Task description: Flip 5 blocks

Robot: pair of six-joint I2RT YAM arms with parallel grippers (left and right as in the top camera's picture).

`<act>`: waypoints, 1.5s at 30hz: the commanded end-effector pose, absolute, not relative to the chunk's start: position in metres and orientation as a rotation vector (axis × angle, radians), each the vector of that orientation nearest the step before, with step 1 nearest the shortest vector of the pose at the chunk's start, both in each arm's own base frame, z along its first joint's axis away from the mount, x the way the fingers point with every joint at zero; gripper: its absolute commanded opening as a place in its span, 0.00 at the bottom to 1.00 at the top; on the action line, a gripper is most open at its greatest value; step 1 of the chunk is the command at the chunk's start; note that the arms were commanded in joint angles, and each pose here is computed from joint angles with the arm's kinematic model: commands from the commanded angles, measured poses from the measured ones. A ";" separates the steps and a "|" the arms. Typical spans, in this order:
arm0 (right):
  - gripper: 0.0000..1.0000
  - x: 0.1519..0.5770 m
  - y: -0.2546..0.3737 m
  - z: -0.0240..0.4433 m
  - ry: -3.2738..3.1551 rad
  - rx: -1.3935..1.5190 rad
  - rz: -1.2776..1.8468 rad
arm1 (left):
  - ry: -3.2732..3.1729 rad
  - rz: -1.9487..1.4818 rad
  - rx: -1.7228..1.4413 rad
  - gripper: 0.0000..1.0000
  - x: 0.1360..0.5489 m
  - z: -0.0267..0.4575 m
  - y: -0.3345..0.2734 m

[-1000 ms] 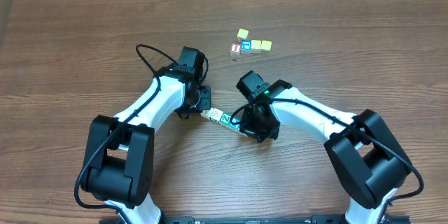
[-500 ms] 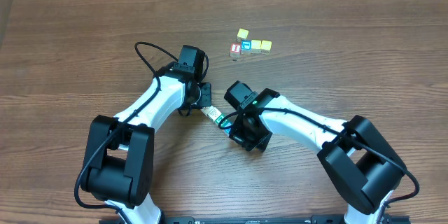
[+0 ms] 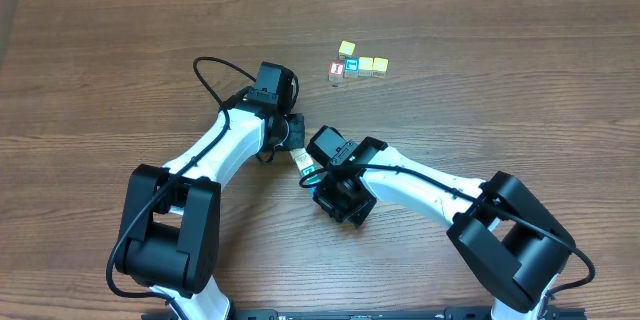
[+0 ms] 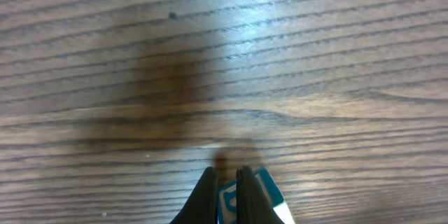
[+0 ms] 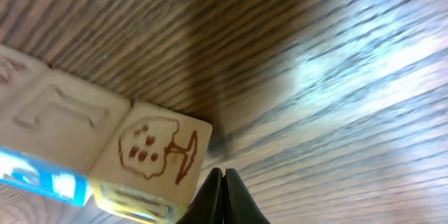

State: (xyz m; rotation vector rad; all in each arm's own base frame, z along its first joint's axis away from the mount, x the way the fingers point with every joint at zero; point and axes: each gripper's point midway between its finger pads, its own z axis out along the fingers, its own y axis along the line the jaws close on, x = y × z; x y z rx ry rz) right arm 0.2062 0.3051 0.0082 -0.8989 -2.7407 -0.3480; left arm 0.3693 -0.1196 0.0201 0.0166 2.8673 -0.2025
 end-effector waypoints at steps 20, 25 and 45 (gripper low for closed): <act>0.04 0.199 0.301 0.011 -2.814 -0.753 -0.291 | 2.777 -0.274 -0.021 0.04 0.415 0.052 -0.119; 0.04 0.229 0.305 0.037 -3.021 -0.280 -0.412 | 2.733 -0.290 -0.216 0.04 0.439 0.092 -0.102; 0.28 0.225 0.311 0.068 -2.895 1.144 -0.474 | 2.745 -0.194 -0.780 0.75 0.423 0.121 0.044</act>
